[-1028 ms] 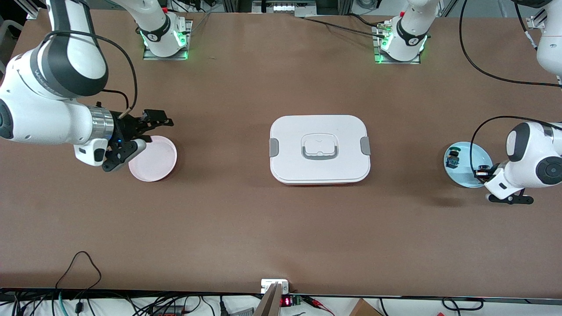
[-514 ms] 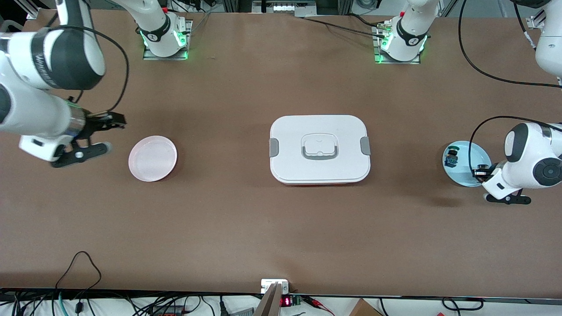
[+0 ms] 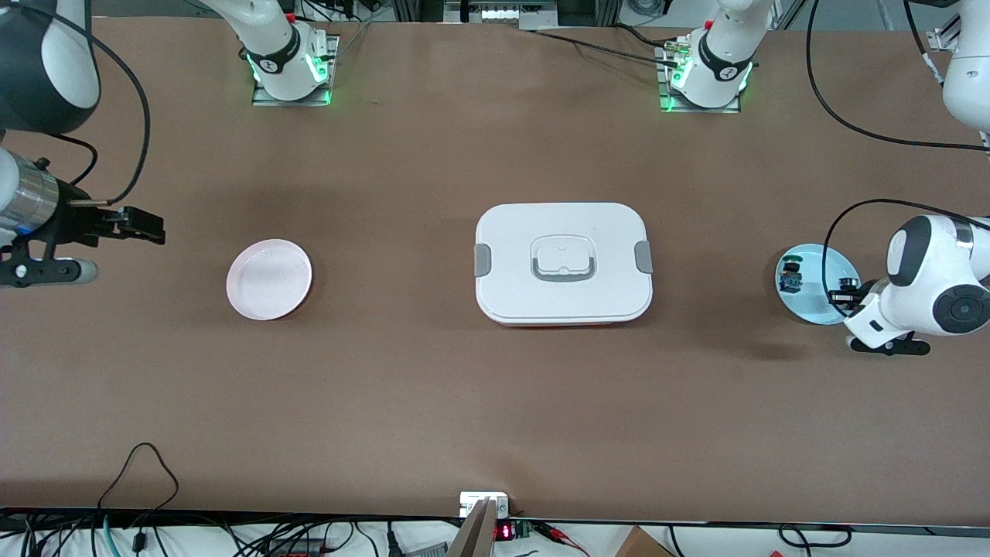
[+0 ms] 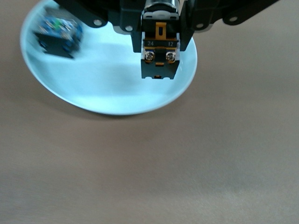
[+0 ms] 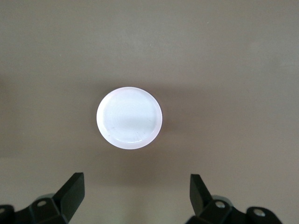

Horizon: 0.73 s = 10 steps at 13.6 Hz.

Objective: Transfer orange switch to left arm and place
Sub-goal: 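Lower the switch onto the blue plate while the right gripper retreats, then open the left gripper to release the switch on the blue plate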

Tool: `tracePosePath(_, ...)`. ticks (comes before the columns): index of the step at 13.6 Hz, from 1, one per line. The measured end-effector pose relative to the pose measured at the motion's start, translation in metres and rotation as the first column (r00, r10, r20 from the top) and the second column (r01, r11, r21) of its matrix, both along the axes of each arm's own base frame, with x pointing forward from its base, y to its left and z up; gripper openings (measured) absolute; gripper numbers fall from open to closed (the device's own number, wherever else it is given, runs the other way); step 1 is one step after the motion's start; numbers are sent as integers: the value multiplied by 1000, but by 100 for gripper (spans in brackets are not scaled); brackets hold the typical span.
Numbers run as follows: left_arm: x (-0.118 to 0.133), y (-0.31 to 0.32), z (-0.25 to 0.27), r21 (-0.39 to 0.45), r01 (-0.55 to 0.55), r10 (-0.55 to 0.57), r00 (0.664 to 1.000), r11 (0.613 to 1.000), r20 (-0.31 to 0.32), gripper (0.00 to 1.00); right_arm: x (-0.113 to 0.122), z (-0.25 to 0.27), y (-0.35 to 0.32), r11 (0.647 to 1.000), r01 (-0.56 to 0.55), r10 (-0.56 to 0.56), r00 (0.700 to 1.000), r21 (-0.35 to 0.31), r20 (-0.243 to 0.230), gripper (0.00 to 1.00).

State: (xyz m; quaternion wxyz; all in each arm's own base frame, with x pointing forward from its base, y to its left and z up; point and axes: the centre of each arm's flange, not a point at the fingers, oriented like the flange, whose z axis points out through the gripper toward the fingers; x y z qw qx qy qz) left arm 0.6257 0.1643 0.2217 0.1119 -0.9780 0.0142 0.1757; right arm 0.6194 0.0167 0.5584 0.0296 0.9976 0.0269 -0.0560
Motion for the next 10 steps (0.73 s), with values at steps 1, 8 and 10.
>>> tracePosePath(1, 1, -5, 5, 6, -5, 5, 1000, 1000, -3, 34, -3, 4, -3, 1000, 11, -11, 1000, 1, 1, 100)
tracePosePath(8, -3, 0, -13, -8, -16, 16, 1000, 1000, -8, 34, -14, -18, -34, 998, 56, -56, 998, 13, -8, 100)
tracePosePath(10, -4, 0, -23, -19, -18, 18, 1000, 1000, -12, 34, -17, -14, -34, 999, 47, -47, 999, 19, 4, 100)
